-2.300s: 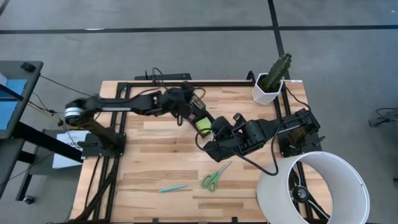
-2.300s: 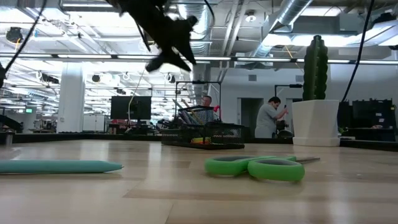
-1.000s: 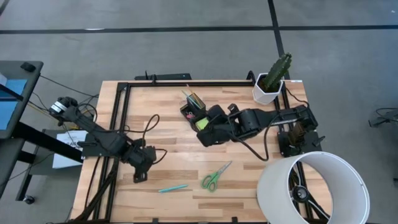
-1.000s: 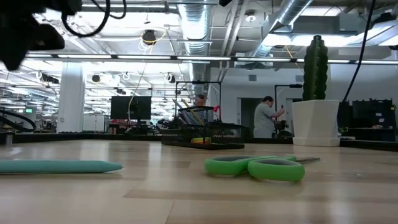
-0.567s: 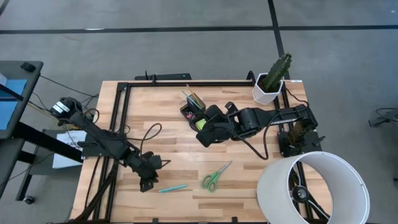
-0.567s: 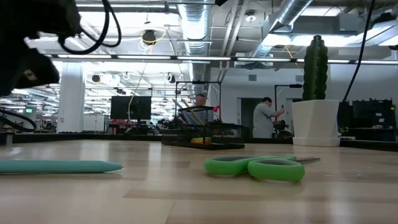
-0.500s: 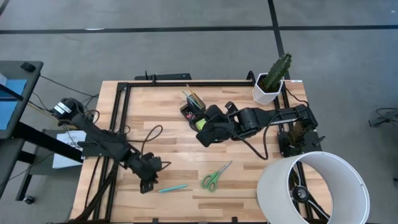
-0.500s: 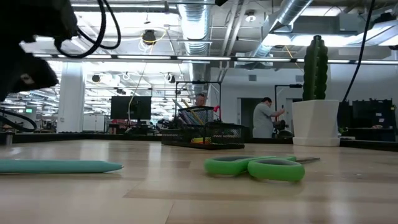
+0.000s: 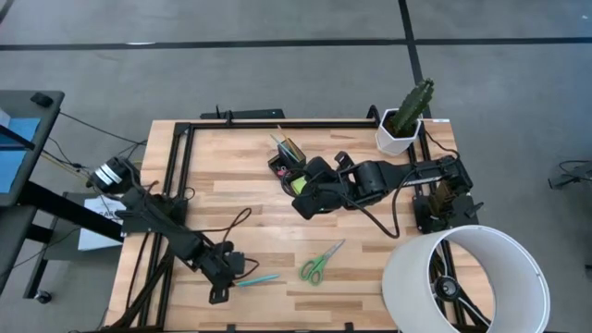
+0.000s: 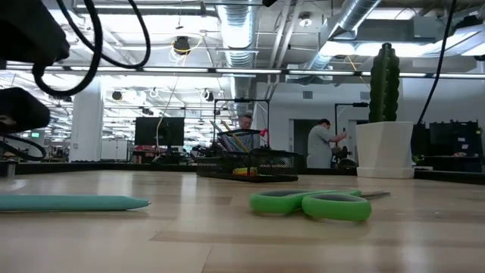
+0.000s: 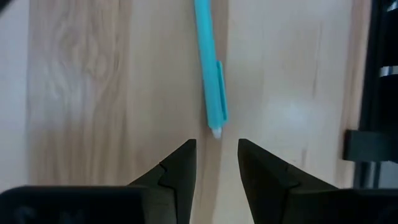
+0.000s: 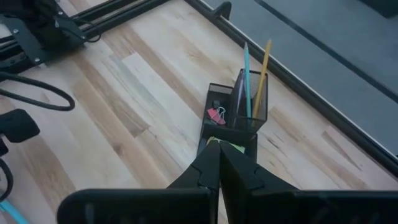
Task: Pick and place office supplies into organizer
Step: Put the blue pen into the black desk organizer
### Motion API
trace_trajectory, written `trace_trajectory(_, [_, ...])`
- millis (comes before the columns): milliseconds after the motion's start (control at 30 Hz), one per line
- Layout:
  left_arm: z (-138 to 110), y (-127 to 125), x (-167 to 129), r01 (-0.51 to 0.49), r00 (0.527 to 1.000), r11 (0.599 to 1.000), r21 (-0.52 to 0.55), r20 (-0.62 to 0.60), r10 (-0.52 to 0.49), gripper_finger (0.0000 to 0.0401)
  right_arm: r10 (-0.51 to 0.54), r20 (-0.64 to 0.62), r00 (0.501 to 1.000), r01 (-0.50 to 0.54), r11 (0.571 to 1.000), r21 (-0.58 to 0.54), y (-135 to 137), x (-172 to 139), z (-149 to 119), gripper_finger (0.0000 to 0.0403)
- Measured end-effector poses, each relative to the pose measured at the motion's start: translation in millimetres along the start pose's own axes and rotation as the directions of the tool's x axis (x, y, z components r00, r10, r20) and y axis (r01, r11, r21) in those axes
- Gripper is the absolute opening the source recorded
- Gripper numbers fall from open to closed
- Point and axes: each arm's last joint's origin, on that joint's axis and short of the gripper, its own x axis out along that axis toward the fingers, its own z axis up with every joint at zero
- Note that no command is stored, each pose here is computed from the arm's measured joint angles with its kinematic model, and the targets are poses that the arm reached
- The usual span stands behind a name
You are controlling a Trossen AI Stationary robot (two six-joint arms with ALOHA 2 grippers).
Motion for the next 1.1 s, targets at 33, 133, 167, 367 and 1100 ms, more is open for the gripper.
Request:
trace_trajectory(33, [1,0,1,-0.006,1.000,1.000,0.005,0.001,0.006,0.0109,0.000,0.000,1.000,0.000,1.000,0.000,0,0,0,0.0000])
trace_trajectory(133, [2,-1,7,-0.019,1.000,1.000,-0.001,-0.004,0.019,0.0109,0.000,0.000,1.000,0.000,1.000,0.000,0,0,0,0.0000])
trace_trajectory(167, [1,-1,9,-0.028,1.000,1.000,-0.012,-0.012,0.027,0.0109,0.000,0.000,1.000,0.000,1.000,0.000,0,0,0,0.0000])
trace_trajectory(367, [1,-2,17,-0.060,0.998,0.996,-0.060,-0.023,0.059,0.0109,-0.001,-0.002,1.000,0.001,1.000,-0.007,0,0,0,0.0000])
trace_trajectory(1100, [10,-36,30,-0.276,0.954,0.961,0.027,-0.112,0.278,0.0109,-0.041,-0.036,0.999,0.036,0.991,-0.128,-7,3,-1,0.0000])
